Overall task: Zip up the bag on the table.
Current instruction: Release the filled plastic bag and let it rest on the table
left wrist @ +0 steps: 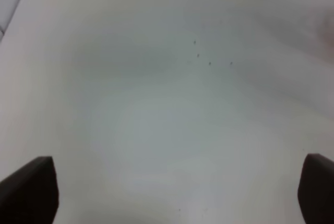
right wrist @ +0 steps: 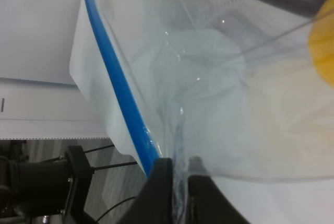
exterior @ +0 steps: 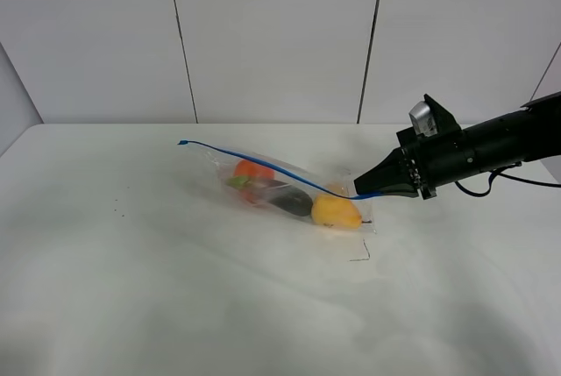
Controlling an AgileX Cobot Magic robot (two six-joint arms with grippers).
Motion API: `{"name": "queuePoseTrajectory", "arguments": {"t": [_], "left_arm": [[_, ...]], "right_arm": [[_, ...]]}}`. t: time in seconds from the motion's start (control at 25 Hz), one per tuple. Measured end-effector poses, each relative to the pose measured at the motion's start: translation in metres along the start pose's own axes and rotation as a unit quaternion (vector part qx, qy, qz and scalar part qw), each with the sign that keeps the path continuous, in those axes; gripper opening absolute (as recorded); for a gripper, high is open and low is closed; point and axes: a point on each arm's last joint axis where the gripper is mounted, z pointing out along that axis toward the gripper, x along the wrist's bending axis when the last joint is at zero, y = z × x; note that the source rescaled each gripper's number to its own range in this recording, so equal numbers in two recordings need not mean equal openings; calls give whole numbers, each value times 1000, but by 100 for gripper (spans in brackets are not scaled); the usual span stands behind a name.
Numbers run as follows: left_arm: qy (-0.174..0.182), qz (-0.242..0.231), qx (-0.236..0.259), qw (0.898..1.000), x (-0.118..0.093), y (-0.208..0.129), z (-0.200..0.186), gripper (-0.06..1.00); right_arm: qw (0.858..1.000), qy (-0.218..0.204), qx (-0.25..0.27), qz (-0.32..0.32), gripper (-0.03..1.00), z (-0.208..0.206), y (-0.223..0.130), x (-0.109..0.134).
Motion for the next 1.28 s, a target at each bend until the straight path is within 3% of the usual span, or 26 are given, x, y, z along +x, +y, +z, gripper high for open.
{"name": "queuePoseTrajectory", "arguments": {"t": [0.4, 0.92, 1.28], "left_arm": [[-5, -13, -84, 996, 6, -28, -39, 100], [-4, -9, -52, 999, 4, -55, -17, 100], [-11, -11, -63, 998, 3, -53, -16, 100]], "right_arm": [[1000, -1, 1, -4, 0, 0, 0, 0], [1000, -1, 1, -6, 0, 0, 0, 0], [1000, -1, 1, -7, 0, 0, 0, 0]]}}
